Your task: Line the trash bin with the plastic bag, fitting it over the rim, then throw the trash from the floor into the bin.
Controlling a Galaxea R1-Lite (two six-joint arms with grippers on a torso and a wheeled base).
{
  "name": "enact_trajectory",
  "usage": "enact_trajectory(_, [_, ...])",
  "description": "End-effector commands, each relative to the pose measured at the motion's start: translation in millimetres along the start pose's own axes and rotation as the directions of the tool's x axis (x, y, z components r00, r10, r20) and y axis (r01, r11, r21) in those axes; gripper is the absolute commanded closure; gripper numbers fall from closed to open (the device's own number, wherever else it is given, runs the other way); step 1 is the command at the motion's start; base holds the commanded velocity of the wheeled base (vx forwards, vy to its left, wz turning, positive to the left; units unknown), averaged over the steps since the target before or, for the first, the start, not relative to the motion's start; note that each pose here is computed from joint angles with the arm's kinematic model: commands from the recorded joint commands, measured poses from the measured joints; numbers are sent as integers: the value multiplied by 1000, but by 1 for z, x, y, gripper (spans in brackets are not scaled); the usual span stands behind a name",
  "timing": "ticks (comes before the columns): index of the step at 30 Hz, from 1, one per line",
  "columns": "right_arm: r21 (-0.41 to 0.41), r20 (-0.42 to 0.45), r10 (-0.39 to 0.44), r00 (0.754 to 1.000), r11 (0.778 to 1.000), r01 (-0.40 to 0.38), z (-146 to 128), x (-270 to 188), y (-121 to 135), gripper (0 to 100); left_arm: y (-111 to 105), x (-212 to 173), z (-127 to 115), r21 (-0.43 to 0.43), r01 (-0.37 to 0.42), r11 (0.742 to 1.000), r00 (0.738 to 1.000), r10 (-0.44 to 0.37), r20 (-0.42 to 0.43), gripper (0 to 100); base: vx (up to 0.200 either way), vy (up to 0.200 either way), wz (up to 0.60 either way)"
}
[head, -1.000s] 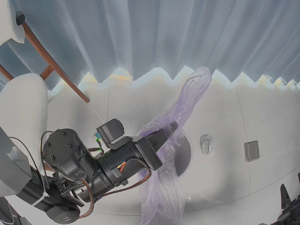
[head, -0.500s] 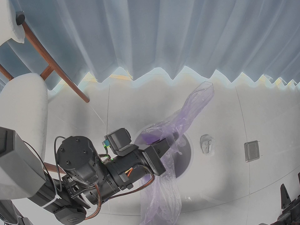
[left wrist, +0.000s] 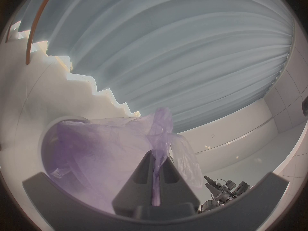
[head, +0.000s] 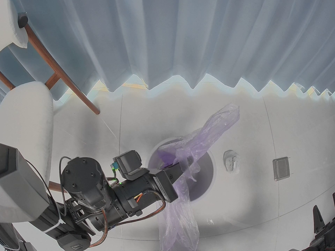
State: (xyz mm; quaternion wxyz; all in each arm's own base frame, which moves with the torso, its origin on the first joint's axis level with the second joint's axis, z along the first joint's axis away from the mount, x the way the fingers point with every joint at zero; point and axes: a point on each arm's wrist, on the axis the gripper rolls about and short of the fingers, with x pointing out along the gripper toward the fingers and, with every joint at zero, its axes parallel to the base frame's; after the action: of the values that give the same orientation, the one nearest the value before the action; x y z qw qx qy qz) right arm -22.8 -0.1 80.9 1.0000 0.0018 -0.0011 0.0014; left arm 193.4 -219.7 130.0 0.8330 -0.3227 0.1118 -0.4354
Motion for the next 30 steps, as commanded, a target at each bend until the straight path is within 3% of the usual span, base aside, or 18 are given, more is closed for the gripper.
enact_trajectory(1, [-1,-1,6,1000,1000,-6,-5,0,0,0,0,-10,6,-1,-10,1000,1000,10,10,100,0,0,0])
enact_trajectory(16, [1,-1,19,1000,1000,-19,-5,0,0,0,-4,0,16,12,14,1000,998,-15,61,100,0,0,0])
enact_trajectory(30, [3,1,14,1000,1000,-14,-5,0,0,0,-2,-17,12,10,-9,1000,1000,9,29,100,0,0,0])
